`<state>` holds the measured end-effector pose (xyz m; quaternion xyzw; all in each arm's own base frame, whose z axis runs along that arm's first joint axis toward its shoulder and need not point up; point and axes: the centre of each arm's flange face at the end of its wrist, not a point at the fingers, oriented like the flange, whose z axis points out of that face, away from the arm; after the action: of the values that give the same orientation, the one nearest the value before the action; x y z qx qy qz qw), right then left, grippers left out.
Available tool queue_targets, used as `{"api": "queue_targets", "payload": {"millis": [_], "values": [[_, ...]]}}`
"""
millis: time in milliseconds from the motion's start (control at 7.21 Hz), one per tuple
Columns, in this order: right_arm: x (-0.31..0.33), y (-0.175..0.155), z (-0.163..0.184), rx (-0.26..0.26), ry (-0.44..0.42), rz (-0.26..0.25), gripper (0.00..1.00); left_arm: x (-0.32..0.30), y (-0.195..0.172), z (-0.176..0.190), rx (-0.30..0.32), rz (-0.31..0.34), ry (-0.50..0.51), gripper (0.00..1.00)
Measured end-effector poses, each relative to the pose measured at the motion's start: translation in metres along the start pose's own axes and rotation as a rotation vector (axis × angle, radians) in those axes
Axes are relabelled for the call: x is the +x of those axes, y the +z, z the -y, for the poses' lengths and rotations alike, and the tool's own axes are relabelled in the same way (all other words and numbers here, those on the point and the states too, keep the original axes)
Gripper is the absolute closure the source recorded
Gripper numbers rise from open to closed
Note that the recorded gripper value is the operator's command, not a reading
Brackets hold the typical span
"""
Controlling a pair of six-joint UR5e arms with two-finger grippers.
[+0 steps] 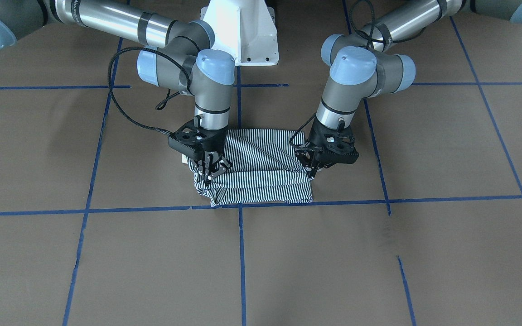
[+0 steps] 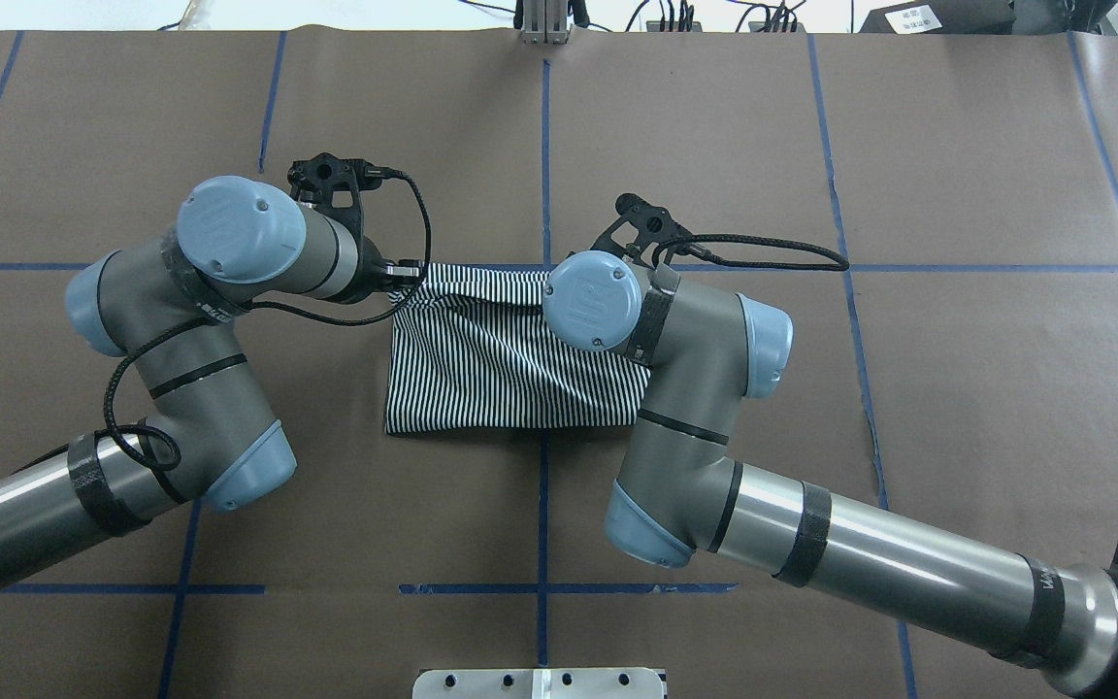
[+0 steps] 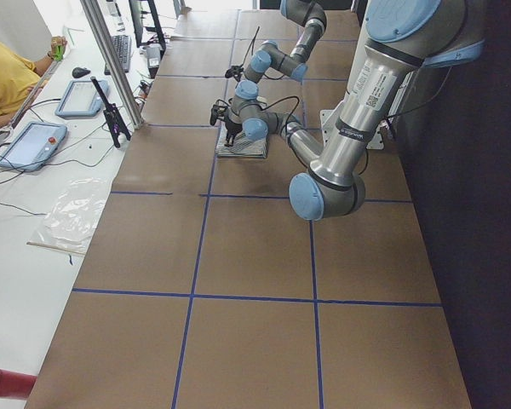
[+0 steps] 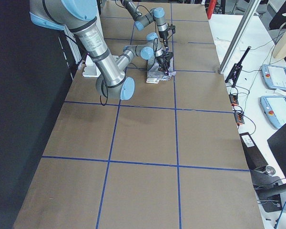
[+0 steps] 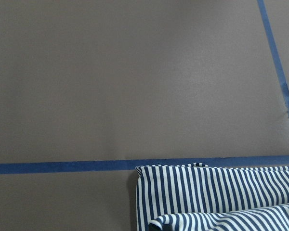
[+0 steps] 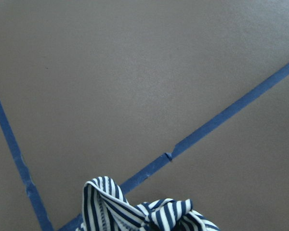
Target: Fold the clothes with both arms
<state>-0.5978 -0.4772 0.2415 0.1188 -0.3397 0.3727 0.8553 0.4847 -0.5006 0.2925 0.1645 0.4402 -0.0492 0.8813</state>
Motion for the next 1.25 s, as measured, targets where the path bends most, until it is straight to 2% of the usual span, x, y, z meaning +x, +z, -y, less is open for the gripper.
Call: {"api": "queue_targets", "payload": {"millis": [278,555,833,1249], "values": [[-0.010,-0.008,0.006,0.001,-0.072,0.020,0.00,-0.003,-0.014,0.007,0.017,-0.016,0.128,0.00],[-0.029,-0.029,0.012,-0.023,-0.135,0.055,0.00,-0.030,-0.037,0.032,0.022,-0.029,0.244,0.00],[-0.030,-0.038,-0.014,-0.050,-0.222,0.067,0.00,-0.046,-0.045,0.041,0.016,-0.031,0.277,0.00],[-0.004,-0.016,-0.058,-0.054,-0.439,0.024,0.00,-0.048,-0.045,0.041,0.014,-0.034,0.271,0.00]]}}
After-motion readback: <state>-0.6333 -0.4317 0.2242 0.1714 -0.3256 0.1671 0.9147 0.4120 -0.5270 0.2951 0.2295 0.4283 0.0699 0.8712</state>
